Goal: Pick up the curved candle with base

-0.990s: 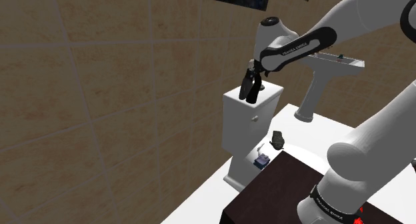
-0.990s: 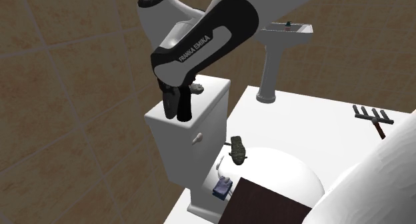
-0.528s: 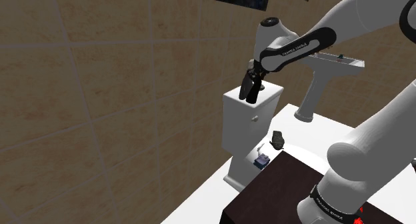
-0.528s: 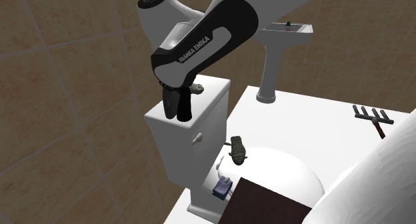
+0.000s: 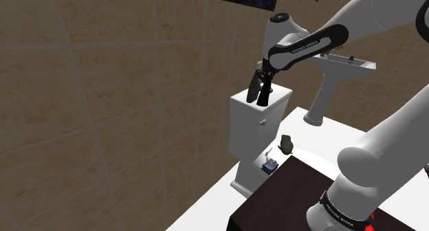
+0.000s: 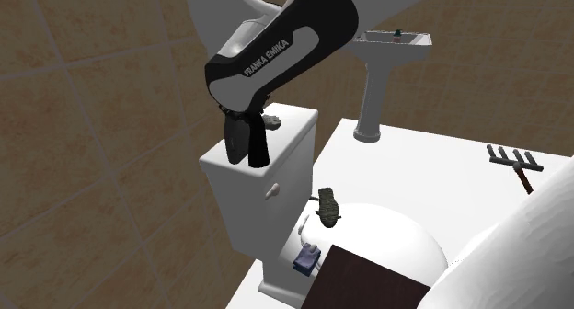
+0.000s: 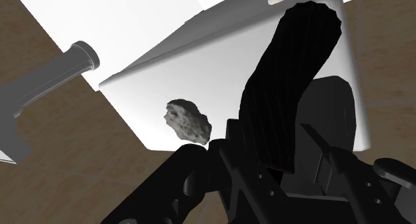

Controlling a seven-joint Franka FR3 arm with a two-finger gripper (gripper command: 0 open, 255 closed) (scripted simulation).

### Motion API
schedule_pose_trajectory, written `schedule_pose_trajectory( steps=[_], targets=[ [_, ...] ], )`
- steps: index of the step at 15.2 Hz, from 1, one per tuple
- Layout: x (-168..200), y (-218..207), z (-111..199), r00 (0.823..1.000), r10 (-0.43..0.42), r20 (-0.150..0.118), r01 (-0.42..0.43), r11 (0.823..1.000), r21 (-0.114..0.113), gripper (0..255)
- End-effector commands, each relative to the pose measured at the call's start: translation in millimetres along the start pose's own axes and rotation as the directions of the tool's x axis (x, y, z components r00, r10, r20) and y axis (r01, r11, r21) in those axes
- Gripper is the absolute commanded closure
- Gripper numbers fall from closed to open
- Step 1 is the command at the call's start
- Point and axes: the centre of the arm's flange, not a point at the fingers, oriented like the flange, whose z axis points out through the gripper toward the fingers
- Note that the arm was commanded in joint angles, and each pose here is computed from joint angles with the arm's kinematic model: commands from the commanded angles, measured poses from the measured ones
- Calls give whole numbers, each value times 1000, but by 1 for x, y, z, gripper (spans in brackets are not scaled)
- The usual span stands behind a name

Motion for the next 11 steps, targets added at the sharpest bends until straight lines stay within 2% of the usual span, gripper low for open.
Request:
schedule_pose_trajectory(
  steps=[1, 11],
  targets=[
    [4, 3, -9, 1000, 0, 0, 0, 1000, 0, 255],
    [24, 23, -53, 1000, 0, 0, 0, 1000, 0, 255]
  ],
)
